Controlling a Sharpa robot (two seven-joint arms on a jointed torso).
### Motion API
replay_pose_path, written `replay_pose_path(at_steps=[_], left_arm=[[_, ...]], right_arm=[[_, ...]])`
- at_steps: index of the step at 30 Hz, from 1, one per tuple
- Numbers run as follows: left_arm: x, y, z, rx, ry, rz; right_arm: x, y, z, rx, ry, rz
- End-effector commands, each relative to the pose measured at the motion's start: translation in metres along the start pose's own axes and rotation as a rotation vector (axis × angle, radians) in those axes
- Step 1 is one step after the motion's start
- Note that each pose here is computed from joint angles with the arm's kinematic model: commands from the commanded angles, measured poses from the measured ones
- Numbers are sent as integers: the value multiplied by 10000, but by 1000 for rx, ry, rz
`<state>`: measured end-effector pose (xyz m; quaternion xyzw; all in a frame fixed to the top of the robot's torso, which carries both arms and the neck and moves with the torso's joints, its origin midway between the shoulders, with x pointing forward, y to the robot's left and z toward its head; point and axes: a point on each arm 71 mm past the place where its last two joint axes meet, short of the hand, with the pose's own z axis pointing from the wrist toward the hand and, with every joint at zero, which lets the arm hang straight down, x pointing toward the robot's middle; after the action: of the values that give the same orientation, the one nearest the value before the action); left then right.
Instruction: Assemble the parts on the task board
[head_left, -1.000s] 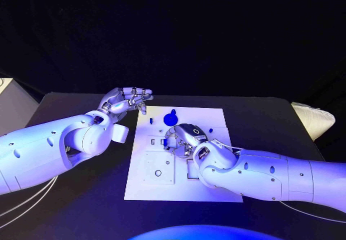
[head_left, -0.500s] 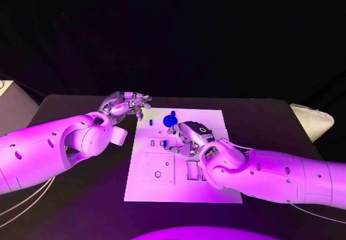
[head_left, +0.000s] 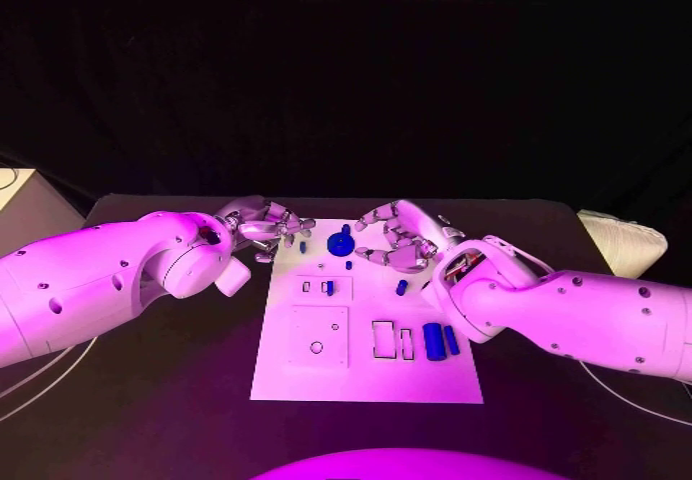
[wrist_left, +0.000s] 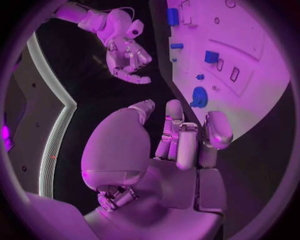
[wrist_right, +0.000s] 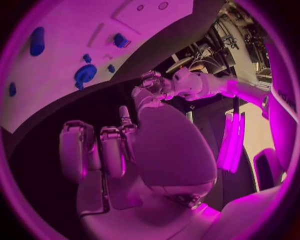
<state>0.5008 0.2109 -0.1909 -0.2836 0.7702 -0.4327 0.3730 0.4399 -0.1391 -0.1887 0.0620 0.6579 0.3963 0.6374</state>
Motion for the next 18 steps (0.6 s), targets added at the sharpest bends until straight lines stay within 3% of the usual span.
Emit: replay_pose_path(at_steps=[1,10,18], left_arm=[[98,32,35,-197,120,211],[246,-117,204,-345,181,409],[352,-207,366,-409,206,554]], right_arm=[[-146,-118,27,86,-7,204],[-579,-385,159,204,-136,336],[-718,-482,220,235,-173,353]])
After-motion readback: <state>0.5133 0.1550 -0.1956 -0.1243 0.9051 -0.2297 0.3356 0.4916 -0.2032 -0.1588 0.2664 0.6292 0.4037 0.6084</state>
